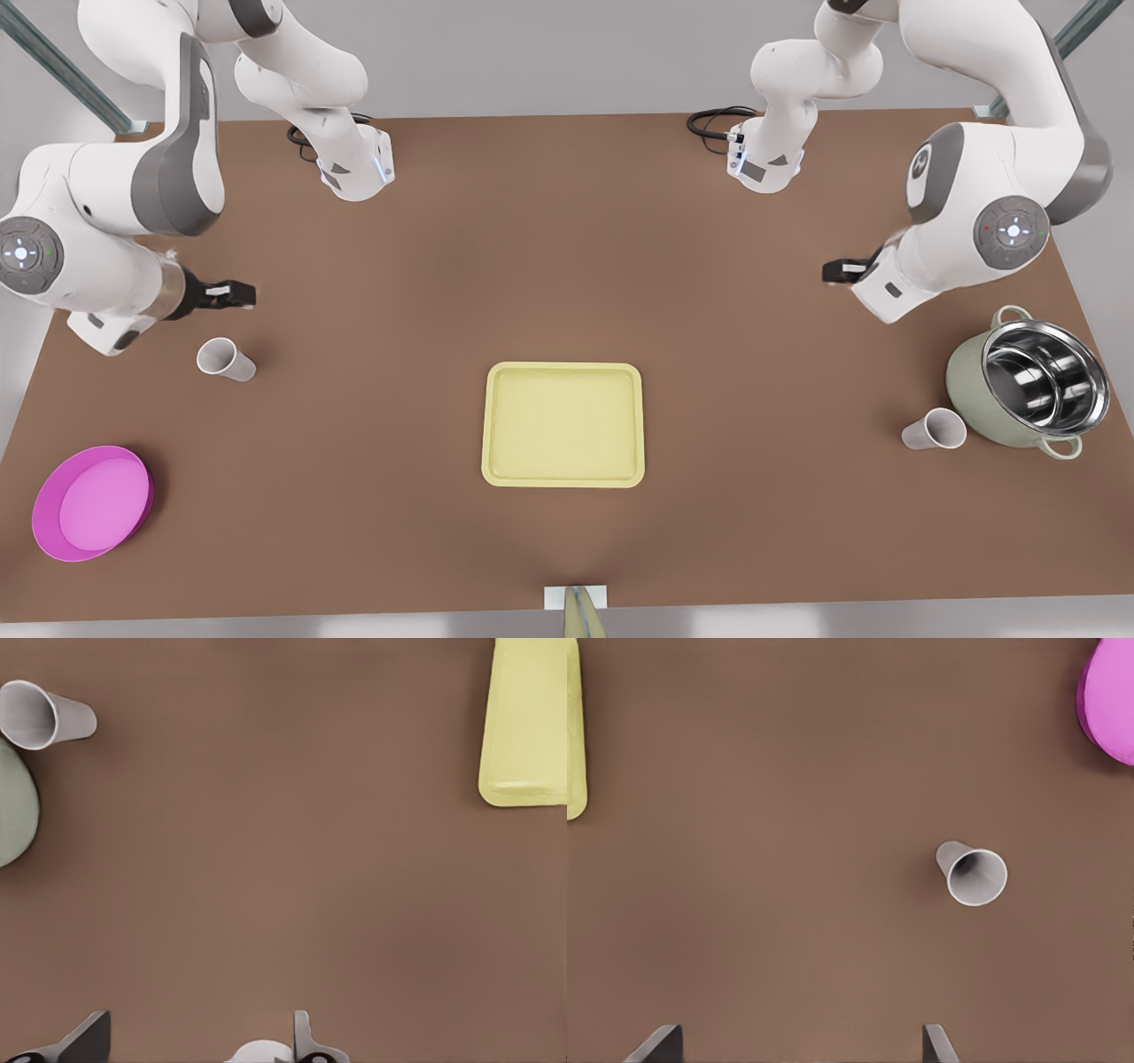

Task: Use both arms to respectively pick up the white IKEA cups from the middle-left and middle-right positions, then place the white IKEA cups onto the middle-middle tray, ensuring that the cups remain upright and do not tip over

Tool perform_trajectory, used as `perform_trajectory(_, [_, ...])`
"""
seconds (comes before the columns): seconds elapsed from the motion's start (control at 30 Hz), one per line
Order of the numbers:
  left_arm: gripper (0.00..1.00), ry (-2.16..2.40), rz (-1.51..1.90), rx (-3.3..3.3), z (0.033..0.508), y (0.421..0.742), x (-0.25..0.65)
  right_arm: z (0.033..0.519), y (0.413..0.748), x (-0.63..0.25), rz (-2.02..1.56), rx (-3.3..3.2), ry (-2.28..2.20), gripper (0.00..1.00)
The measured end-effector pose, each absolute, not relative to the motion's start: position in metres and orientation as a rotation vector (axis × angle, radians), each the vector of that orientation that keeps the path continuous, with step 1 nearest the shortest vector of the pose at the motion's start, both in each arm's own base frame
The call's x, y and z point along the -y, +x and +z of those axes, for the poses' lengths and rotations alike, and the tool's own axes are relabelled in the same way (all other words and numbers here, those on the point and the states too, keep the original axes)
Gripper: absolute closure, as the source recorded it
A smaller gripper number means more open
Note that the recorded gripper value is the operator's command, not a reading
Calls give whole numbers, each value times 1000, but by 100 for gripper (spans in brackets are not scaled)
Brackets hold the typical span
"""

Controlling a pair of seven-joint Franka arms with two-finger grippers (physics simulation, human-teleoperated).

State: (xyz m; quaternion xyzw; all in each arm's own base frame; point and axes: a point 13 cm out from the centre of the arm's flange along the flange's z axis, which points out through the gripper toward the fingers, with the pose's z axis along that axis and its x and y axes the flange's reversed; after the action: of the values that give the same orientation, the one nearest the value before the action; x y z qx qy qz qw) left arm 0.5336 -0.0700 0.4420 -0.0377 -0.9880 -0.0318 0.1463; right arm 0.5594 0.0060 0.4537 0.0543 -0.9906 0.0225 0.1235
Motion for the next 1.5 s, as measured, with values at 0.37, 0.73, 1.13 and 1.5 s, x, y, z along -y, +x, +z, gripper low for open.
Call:
perform_trajectory(0.37, [0, 147, -39, 2956, 217, 706, -88, 301, 582, 175, -12, 2830, -108, 0])
perform_trajectory(0.73, [0, 133, -85, 3110, 172, 736, -156, 181, 539, 200, -44, 2893, -55, 0])
perform_trajectory(1.13, [0, 113, -72, 2965, 124, 689, -176, 123, 520, 237, -81, 2924, -66, 0])
perform_trajectory(1.5, [79, 95, -71, 2931, 98, 680, -180, 86, 517, 238, -125, 2925, -28, 21])
